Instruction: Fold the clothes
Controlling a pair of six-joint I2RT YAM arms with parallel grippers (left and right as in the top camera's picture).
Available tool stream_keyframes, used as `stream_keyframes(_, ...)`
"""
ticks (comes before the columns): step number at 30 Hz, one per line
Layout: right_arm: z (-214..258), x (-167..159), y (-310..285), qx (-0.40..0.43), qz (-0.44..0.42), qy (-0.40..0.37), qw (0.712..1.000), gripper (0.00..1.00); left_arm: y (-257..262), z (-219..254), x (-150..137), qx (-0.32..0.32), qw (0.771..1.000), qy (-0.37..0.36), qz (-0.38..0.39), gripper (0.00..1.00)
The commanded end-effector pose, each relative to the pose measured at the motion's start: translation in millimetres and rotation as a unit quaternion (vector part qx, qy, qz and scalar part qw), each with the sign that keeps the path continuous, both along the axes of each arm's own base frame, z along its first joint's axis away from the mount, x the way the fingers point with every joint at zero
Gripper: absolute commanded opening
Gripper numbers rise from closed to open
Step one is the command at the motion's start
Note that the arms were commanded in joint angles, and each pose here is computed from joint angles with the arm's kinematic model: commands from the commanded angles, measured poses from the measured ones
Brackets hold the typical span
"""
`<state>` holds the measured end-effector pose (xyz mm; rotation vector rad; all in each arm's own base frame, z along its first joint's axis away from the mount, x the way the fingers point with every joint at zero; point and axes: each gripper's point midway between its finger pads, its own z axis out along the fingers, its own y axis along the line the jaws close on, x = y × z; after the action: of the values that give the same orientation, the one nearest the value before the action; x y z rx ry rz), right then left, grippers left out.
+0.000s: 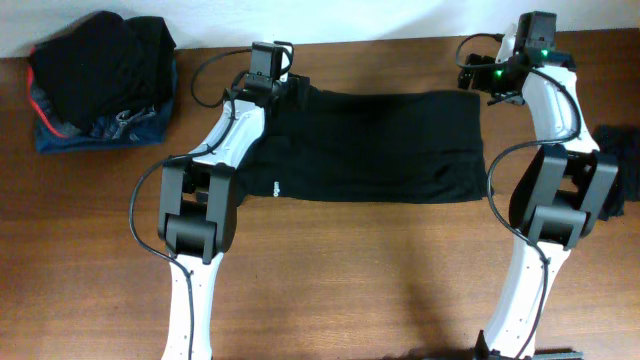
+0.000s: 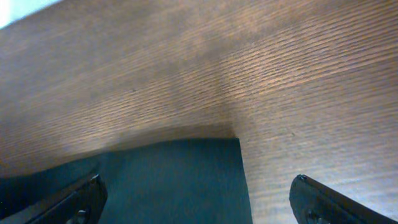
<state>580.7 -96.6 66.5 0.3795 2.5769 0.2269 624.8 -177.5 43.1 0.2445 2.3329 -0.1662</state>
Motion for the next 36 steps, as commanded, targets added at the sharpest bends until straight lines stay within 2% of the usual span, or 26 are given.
stream_keyframes(1, -24.9, 2.5, -4.5, 0.002, 0.001, 0.013, 1.0, 0.99, 6.4, 2.7, 9.0, 0.003, 1.0, -0.015, 0.002, 0.95)
stream_keyframes(3, -33.2, 1.7, -4.5, 0.003, 0.001, 0.019, 1.0, 0.99, 6.5, 4.7, 10.9, 0.001, 1.0, -0.02, 0.002, 0.92)
stream_keyframes(14, -51.5, 1.3, -4.2, 0.006, 0.002, 0.03, 1.0, 1.0, 5.7, -12.1, 9.6, 0.003, 1.0, -0.009, 0.001, 0.92)
stream_keyframes(16, -50.2, 3.8, -4.3, 0.004, 0.002, 0.025, 1.0, 0.99, 4.9, -11.4, 10.1, 0.002, 1.0, -0.011, 0.0, 0.92)
stream_keyframes(18, -50.0, 4.2, -4.4, 0.004, 0.002, 0.024, 1.0, 0.93, 2.5, -13.7, 10.0, -0.003, 1.0, -0.01, -0.005, 0.91)
stream_keyframes(22, -47.6, 8.2, -3.0, 0.008, 0.005, 0.014, 1.0, 0.93, -0.9, -30.4, 7.2, -0.01, 1.0, 0.004, -0.011, 0.91)
stream_keyframes(25, -43.8, 13.3, 3.4, 0.023, 0.015, 0.0, 1.0, 0.88, -0.9, -43.3, 3.7, -0.009, 1.0, 0.017, -0.013, 0.91)
stream_keyframes(31, -43.6, 17.1, 12.5, 0.022, 0.011, -0.002, 1.0, 0.88, -0.9, -43.9, 3.6, -0.009, 1.0, 0.017, -0.013, 0.91)
stream_keyframes(36, -61.7, 12.9, 10.7, 0.029, -0.008, 0.018, 0.999, 0.88, -0.7, -44.6, 2.8, -0.008, 1.0, 0.019, -0.013, 0.91)
